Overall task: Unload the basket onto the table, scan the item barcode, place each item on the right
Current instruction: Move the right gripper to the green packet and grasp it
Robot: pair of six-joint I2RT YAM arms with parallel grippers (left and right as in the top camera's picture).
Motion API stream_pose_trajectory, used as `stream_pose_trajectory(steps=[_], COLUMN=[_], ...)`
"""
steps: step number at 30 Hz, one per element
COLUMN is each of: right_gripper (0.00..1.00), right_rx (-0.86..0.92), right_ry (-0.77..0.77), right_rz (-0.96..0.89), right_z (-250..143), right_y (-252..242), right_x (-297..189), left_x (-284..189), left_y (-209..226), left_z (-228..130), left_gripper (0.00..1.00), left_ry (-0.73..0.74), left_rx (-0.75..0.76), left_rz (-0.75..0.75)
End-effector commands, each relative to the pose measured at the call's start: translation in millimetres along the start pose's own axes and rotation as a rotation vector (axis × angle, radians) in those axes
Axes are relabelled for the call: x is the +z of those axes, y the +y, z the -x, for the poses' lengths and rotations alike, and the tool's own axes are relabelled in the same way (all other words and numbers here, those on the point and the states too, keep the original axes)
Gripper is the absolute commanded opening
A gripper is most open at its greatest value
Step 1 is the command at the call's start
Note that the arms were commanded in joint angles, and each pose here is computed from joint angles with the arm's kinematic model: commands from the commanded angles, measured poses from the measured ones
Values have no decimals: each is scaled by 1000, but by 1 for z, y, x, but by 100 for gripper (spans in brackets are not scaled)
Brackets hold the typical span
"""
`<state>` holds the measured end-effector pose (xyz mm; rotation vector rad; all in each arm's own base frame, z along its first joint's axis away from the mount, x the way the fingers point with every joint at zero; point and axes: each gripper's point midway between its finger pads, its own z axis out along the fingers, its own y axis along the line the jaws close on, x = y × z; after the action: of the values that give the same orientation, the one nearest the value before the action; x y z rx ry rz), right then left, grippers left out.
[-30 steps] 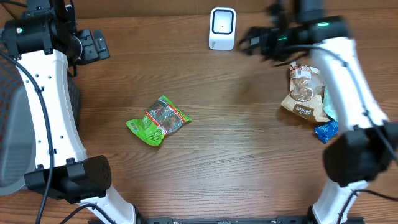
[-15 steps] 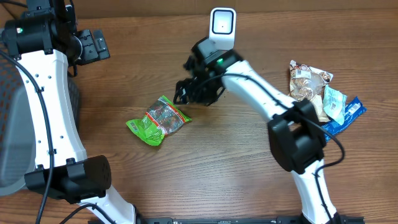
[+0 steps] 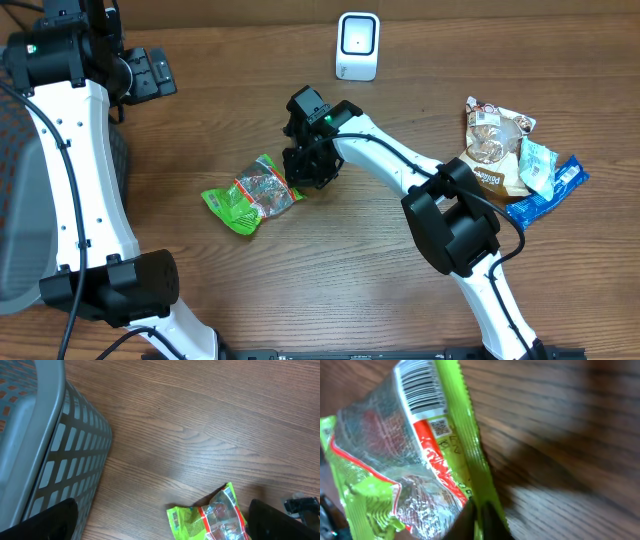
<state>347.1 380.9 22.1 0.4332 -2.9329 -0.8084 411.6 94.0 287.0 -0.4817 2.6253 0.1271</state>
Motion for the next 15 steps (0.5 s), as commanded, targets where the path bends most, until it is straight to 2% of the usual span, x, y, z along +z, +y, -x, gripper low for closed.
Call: stream_pose_trajectory(steps=[1, 7, 12, 13, 14, 15], right_gripper=[4, 4, 4, 8, 26, 56], right_rx=[15, 63, 67, 58, 50, 40], right_ry=[12, 37, 37, 25, 17, 9], right_rz=[-5, -24, 114, 127, 134, 143], right_z=[-2, -3, 5, 8, 10, 12], right_y=[-2, -30, -24, -22, -19, -13], right_x=[-2, -34, -49, -48, -47, -45], left_x=[3, 3, 3, 3, 3, 3], left_y=[-4, -4, -4, -4, -4, -4], left_z=[0, 0, 0, 0, 0, 0], left_gripper=[100, 100, 100, 100, 100, 100], left_ry=[4, 4, 4, 4, 4, 4], left_rx=[25, 25, 25, 25, 25, 25], left_rz=[-5, -5, -5, -5, -4, -5])
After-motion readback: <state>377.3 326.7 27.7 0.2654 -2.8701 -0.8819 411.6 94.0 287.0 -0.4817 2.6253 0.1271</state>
